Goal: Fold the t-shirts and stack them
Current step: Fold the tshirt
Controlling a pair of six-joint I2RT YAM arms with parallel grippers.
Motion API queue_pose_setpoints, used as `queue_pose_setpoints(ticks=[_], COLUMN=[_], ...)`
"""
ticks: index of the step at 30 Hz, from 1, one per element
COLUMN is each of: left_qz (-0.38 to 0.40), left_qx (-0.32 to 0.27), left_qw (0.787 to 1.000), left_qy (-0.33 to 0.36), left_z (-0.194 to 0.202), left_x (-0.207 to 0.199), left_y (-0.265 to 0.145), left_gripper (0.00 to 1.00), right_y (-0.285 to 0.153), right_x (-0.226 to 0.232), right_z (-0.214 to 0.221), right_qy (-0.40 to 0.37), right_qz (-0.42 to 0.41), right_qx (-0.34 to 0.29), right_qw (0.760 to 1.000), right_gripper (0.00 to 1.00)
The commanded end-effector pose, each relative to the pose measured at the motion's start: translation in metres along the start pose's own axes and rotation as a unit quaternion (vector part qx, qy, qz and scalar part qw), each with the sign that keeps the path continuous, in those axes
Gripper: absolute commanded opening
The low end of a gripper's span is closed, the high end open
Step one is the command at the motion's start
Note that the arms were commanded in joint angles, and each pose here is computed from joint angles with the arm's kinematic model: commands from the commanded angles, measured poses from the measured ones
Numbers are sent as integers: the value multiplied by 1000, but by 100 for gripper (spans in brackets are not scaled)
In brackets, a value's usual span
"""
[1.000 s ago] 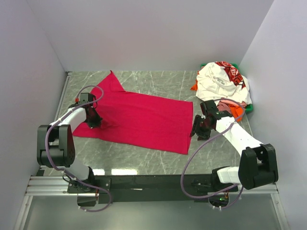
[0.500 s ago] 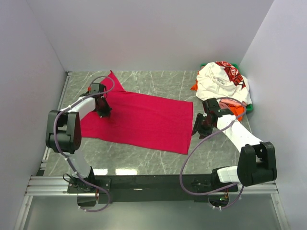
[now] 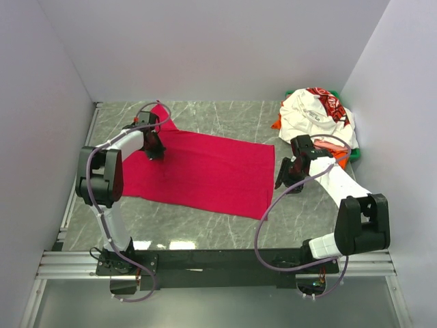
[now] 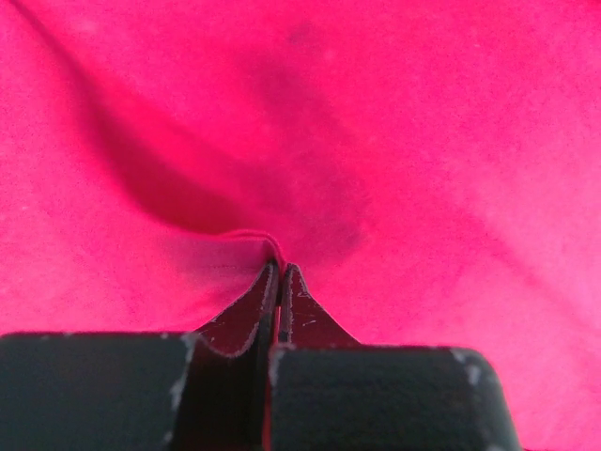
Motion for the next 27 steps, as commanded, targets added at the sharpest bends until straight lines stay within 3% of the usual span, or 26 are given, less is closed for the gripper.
queue_pose_setpoints(ticks=[1, 4, 6, 9, 12, 19, 27], left_qz=[27, 29, 27, 29, 36, 61, 47], left_qx=[1, 7, 9, 1, -9, -42, -28], left_qw=[1000, 999, 1000, 1000, 999, 997, 996], left_qy=[8, 11, 10, 8, 7, -2, -63], left_z=[-4, -2, -1, -3, -9, -30, -45], left_x=[-20, -24, -24, -26, -31, -34, 26], left_y=[-5, -2, -1, -9, -19, -51, -30], left_gripper=[1, 9, 27, 47, 59, 72, 76], right_y=[-7, -8, -7, -9, -12, -21, -3], right_x=[-1, 0, 0, 2, 5, 17, 46], right_z=[-13, -17, -19, -23, -29, -48, -63], right_qy=[-5, -4, -6, -11, -23, -57, -106], right_qz=[6, 4, 3, -5, -15, -54, -88], right_qx=[-16, -19, -17, -21, -28, -62, -54], right_qw=[1000, 1000, 1000, 1000, 999, 995, 989], right_gripper=[54, 54, 54, 54, 54, 54, 53])
Point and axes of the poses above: each gripper's point midway between its finger pads, its own y axis out along the fingers, its own x axis along the line the jaws close on, z = x × y, the point moved 9 cm from there along -y, back along the fingers, and after that the axes turned 13 degrees about -y, right-handed, at the moved point
